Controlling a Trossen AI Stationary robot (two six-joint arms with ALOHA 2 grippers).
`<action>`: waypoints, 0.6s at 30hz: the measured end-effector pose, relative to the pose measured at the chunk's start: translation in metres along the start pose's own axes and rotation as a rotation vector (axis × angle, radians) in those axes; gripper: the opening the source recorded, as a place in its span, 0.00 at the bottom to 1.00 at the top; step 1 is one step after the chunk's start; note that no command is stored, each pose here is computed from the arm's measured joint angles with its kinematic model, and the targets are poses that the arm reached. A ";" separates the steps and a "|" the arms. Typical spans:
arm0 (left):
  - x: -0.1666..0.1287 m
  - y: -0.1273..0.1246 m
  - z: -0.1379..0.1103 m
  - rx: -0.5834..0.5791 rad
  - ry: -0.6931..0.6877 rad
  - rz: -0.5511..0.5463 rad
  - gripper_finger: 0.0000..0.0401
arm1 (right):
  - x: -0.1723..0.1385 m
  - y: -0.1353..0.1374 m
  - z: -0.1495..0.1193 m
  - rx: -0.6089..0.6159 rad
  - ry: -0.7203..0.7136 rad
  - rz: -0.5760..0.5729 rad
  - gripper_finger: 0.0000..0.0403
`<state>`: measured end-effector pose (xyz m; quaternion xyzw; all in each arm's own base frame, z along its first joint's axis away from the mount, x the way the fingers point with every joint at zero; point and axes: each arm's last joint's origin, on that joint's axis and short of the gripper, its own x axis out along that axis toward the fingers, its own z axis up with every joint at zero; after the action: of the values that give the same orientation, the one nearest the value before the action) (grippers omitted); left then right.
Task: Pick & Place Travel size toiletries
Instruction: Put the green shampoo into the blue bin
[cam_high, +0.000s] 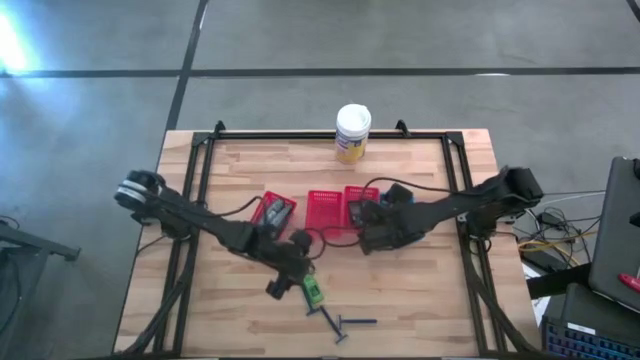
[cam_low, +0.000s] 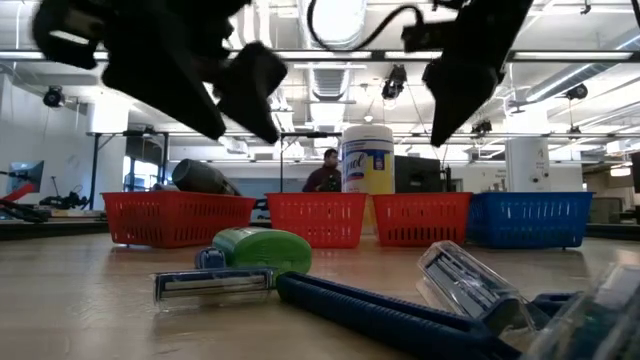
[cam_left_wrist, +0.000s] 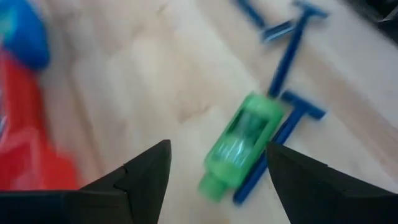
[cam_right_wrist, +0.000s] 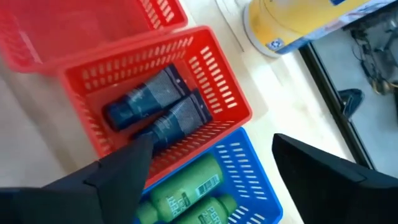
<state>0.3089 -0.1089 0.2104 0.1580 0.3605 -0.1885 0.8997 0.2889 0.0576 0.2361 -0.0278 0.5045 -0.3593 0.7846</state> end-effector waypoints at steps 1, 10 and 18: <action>0.004 -0.002 0.000 0.036 -0.024 -0.015 0.66 | -0.004 -0.002 0.000 0.004 -0.011 0.011 0.83; 0.058 -0.007 -0.009 0.117 0.018 -0.152 0.66 | -0.036 -0.026 -0.001 0.140 -0.085 0.095 0.89; 0.073 -0.005 -0.005 0.086 0.060 -0.198 0.65 | -0.042 -0.033 -0.002 0.206 -0.089 0.120 0.84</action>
<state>0.3524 -0.1274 0.1540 0.1655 0.3927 -0.2869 0.8579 0.2598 0.0590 0.2813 0.0674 0.4304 -0.3603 0.8249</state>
